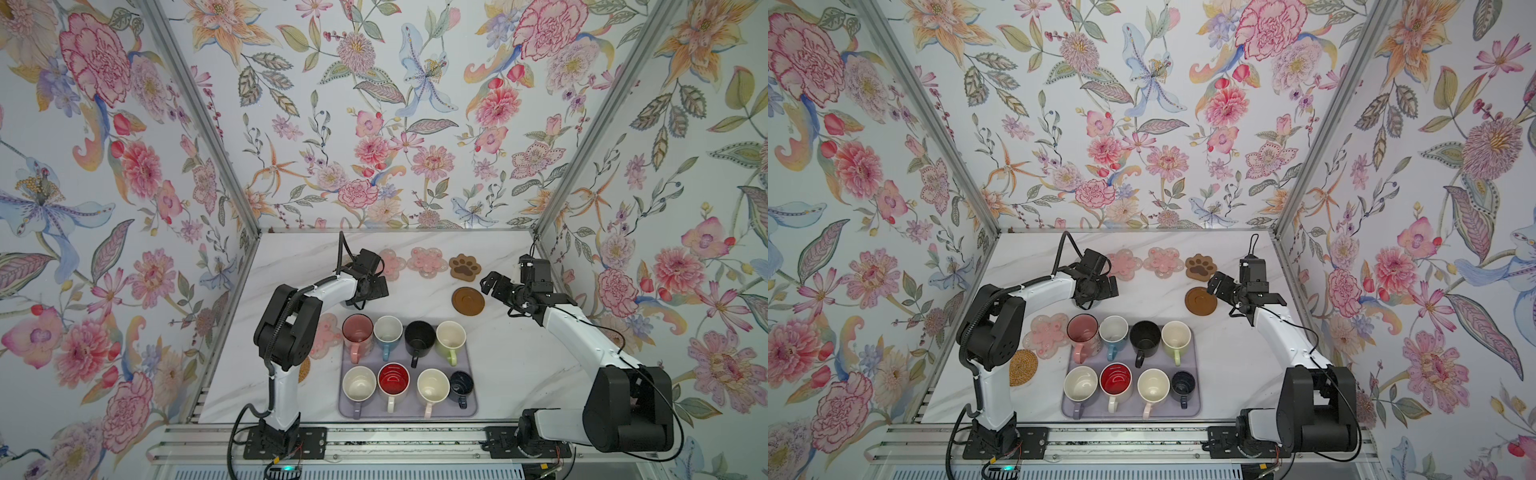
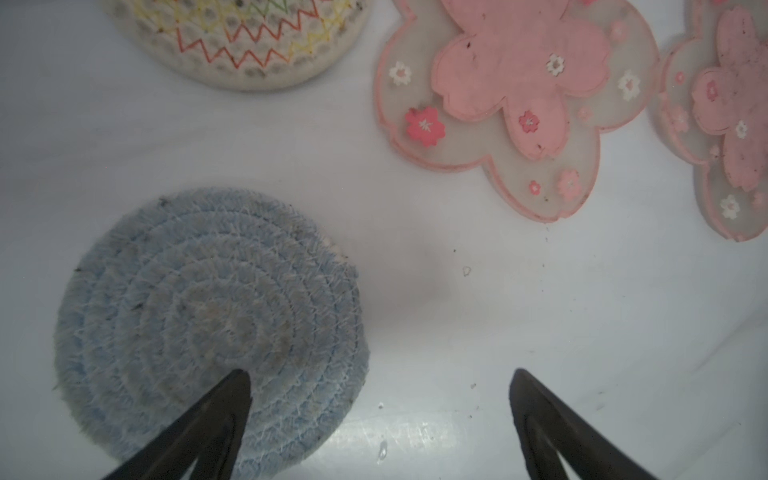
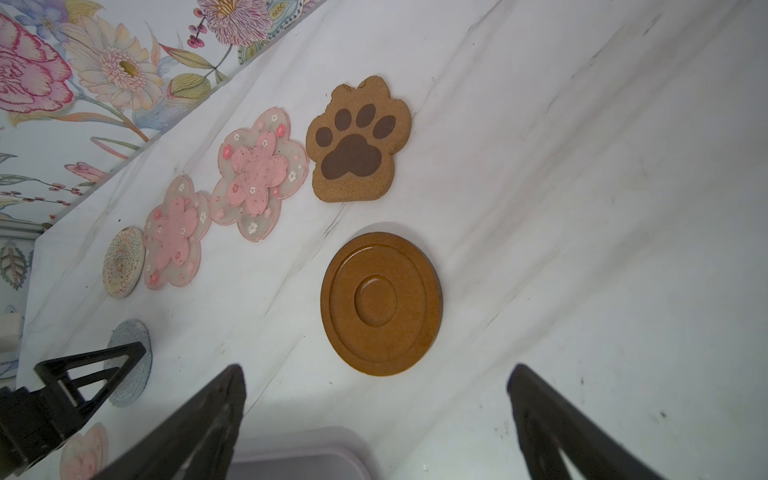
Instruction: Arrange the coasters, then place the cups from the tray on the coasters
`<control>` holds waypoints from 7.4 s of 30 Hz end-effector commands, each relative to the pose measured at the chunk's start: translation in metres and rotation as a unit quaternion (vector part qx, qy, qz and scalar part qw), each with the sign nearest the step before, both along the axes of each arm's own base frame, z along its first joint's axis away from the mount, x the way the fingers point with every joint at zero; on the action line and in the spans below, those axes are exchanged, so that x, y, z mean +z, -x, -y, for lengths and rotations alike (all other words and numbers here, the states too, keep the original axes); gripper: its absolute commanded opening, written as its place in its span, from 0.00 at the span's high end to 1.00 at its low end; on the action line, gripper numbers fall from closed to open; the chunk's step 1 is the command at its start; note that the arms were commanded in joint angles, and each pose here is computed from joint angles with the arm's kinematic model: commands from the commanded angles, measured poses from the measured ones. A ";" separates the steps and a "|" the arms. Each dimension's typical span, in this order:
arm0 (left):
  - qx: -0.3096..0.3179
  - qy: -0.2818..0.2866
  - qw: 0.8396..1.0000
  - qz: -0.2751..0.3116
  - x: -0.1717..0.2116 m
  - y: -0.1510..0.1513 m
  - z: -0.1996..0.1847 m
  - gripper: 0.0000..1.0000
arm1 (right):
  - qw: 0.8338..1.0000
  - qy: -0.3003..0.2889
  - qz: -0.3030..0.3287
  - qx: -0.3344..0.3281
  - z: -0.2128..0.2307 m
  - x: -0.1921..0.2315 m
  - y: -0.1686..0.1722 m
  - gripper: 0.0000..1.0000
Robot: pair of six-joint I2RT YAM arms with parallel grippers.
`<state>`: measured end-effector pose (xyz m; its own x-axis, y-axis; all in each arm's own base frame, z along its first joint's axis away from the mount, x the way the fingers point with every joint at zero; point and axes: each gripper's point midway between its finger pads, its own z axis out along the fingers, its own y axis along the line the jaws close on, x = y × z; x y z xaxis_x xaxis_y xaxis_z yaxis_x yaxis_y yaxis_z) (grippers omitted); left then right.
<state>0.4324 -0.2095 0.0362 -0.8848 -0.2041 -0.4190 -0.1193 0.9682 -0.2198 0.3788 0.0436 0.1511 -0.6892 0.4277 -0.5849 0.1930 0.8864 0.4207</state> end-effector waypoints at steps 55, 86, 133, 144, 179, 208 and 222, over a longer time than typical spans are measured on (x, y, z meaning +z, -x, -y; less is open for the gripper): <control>-0.128 0.169 0.977 -0.022 -0.018 0.028 0.209 0.01 | 0.999 -0.001 0.052 -0.002 0.001 0.025 0.010 0.01; -0.183 0.094 0.954 0.218 0.184 -0.009 0.200 0.01 | 0.993 -0.001 0.116 -0.006 0.002 0.062 0.013 0.01; 0.226 0.072 0.968 0.083 0.039 0.199 -0.156 0.01 | 0.993 0.026 0.105 0.056 -0.044 0.041 0.016 0.01; 0.239 0.093 0.965 0.058 0.015 0.204 -0.151 0.01 | 0.992 0.026 0.099 0.069 -0.051 0.038 0.020 0.01; 0.241 0.125 0.962 0.043 -0.007 0.192 -0.142 0.01 | 0.992 0.020 0.100 0.077 -0.059 0.036 0.019 0.01; 0.248 0.144 0.955 0.077 -0.001 0.120 -0.145 0.01 | 0.993 0.024 0.090 0.073 -0.057 0.029 0.019 0.01; 0.233 0.140 0.960 0.068 -0.014 0.095 -0.141 0.01 | 0.993 0.027 0.091 0.072 -0.055 0.030 0.018 0.01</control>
<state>0.3471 -0.0675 0.0417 -0.5571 -0.7036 -0.4411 -0.4548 0.7029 -0.5469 0.3587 0.0983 0.1790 -0.6290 0.3072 -0.7141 -0.0067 0.9165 0.4001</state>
